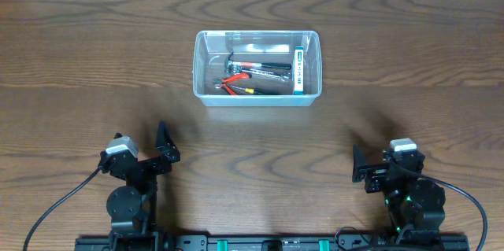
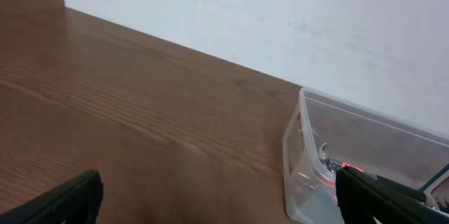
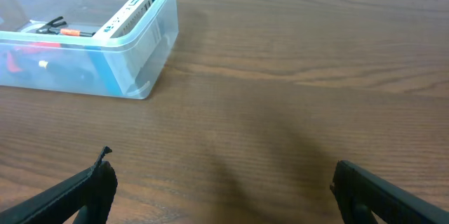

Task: Pack container

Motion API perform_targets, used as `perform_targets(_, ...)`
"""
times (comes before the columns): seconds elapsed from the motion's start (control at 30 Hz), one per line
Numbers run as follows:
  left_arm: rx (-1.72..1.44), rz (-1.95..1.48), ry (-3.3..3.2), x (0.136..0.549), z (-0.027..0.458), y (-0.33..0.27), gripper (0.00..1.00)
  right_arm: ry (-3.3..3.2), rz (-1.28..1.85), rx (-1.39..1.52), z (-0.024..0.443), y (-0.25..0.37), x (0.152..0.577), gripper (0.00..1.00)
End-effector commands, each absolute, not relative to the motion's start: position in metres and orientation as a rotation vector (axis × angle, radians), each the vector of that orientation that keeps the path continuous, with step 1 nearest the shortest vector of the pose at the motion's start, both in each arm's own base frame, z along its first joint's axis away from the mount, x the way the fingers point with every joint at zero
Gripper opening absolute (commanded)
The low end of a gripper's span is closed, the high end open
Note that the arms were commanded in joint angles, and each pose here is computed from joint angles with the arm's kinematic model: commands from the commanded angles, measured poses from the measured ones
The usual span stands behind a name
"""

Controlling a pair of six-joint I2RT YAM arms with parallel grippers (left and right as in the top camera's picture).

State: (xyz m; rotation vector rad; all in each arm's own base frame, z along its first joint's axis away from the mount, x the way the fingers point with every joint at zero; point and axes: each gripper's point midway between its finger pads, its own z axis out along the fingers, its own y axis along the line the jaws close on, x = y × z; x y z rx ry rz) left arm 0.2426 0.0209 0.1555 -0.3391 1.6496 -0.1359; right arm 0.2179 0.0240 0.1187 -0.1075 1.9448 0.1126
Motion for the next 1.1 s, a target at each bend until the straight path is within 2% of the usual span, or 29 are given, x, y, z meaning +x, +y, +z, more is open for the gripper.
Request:
perform_targets(0.0,-0.348,-0.129,1.703,0.2432,0.1343,0.0208,0.98,1.943,0.123,-0.127,0.1174,0.0275,0.2175,0.99)
perform_targets(1.07,-0.351,-0.126,1.728,0.2436,0.1286,0.0208,0.98,1.943,0.123,-0.127,0.1173,0.0275,0.2174,0.99)
